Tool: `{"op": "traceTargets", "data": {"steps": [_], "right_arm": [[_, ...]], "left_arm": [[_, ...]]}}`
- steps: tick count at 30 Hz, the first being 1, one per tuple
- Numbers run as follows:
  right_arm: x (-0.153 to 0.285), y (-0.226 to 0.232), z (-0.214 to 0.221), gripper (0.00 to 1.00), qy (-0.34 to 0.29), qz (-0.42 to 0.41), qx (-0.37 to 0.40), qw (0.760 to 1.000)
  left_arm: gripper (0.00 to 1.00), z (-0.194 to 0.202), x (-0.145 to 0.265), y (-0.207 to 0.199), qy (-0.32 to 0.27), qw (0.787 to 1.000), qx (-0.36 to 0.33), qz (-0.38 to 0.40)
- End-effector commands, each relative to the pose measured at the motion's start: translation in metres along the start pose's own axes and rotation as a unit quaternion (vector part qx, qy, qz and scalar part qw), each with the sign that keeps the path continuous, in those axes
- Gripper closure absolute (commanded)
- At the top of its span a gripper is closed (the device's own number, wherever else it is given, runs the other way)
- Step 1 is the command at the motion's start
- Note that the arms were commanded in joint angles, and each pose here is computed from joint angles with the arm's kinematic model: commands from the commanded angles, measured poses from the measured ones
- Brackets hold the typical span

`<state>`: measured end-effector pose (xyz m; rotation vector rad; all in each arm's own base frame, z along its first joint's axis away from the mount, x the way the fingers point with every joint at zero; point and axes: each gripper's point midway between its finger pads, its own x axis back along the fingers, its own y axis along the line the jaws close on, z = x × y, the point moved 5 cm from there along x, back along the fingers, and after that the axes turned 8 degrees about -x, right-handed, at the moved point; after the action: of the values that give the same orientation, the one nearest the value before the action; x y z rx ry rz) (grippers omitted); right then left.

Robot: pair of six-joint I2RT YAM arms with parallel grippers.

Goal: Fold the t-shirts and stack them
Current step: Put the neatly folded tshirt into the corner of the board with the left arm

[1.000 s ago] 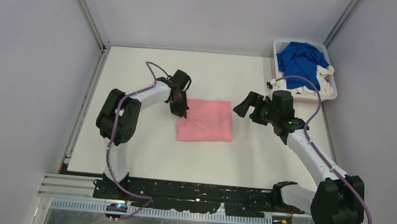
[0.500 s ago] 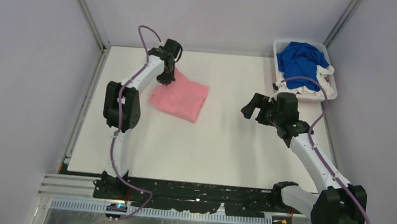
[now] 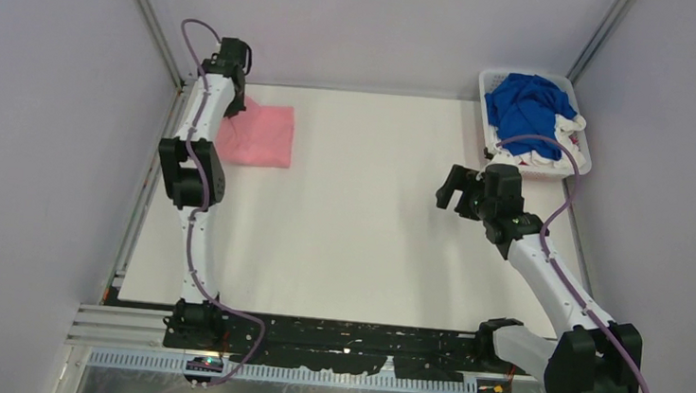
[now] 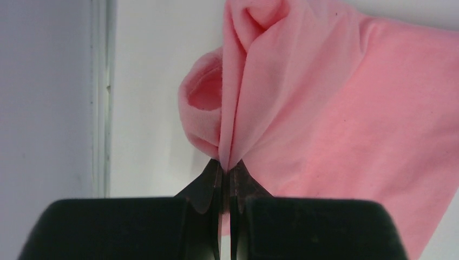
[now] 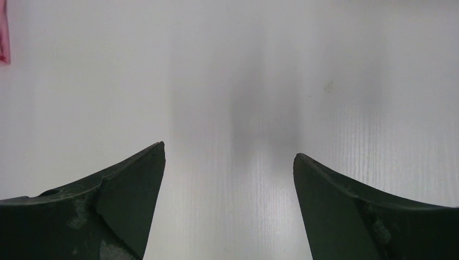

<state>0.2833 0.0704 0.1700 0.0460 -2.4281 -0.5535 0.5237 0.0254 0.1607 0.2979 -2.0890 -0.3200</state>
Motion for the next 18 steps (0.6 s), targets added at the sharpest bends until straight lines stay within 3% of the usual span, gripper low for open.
{"op": "traceTargets", "data": {"steps": [1,10,12,15,16,18], "right_arm": [[-0.004,-0.007,-0.013,0.05,-0.039,0.024,0.011,0.999],[-0.006,-0.011,-0.012,0.05,-0.043,0.037,0.012,0.998],[-0.006,-0.011,-0.012,0.05,-0.042,0.037,0.012,0.998],[-0.005,-0.011,-0.012,0.05,-0.042,0.036,0.011,0.998],[-0.005,-0.011,-0.012,0.05,-0.042,0.035,0.011,0.998],[-0.004,-0.01,-0.012,0.05,-0.042,0.033,0.01,0.999]], "left_arm": [[1.0,-0.024,-0.007,0.045,-0.052,0.998,0.003,-0.032],[1.0,-0.041,-0.015,0.077,-0.078,0.993,0.003,-0.09],[0.78,-0.044,-0.011,0.081,-0.087,0.991,0.004,-0.1],[0.12,-0.05,-0.001,0.091,-0.096,0.988,0.011,-0.123],[0.02,-0.053,0.005,0.094,-0.101,0.987,0.015,-0.128],[0.0,-0.057,0.018,0.099,-0.112,0.985,0.027,-0.132]]}}
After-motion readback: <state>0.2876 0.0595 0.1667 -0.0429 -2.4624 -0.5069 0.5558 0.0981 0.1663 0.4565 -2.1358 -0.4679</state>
